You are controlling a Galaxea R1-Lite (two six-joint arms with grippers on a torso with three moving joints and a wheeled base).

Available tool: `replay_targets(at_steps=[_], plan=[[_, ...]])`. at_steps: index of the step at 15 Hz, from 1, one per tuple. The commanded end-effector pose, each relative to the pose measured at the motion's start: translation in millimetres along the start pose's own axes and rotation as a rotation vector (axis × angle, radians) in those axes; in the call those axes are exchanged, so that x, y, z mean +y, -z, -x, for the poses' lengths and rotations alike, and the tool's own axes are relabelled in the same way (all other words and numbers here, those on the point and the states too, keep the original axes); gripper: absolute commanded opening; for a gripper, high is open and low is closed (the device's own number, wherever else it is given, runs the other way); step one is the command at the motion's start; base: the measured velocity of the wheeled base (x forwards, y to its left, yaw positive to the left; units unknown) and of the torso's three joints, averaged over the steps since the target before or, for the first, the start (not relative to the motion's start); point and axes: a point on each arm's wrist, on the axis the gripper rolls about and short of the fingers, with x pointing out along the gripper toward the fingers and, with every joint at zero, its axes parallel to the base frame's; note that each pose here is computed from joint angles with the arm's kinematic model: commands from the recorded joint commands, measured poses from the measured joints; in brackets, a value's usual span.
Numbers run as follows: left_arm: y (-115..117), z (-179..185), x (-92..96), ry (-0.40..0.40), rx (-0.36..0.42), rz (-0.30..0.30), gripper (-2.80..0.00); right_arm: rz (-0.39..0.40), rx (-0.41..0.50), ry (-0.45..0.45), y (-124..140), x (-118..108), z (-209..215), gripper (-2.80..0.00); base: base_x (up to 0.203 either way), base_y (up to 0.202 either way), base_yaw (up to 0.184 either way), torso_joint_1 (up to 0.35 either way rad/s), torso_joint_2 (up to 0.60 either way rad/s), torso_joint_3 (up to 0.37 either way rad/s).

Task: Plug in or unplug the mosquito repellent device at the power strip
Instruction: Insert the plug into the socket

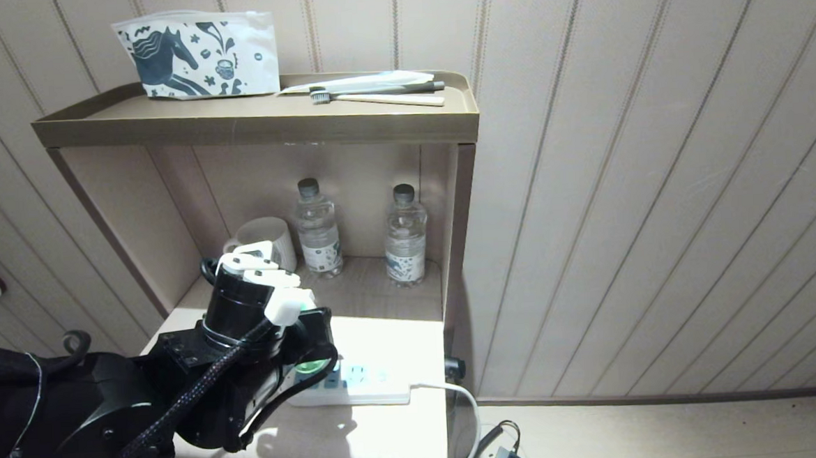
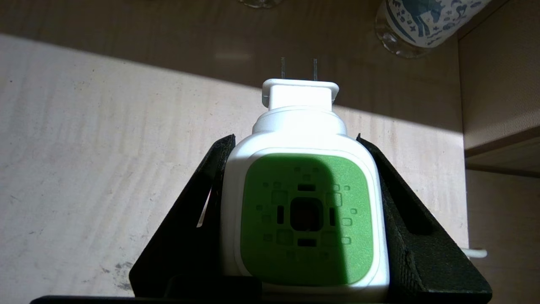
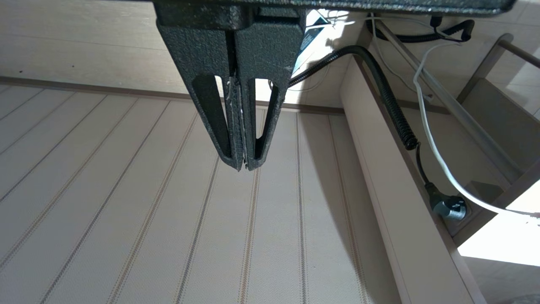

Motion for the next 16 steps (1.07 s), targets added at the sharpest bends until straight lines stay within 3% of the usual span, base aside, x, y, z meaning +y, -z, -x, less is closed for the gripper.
replay_targets(at_steps=[1,16], plan=[[9,2,0.8,-0.003,0.005,-0.009,-2.8,0.0,-0.001,-0.001,0,0,0,-2.8,0.0,0.0,0.0,0.0,0.0,0.0],[33,-4,5.6,-0.022,0.003,-0.037,-2.8,0.0,-0.001,-0.001,0,0,0,-2.8,0.0,0.0,0.0,0.0,0.0,0.0]])
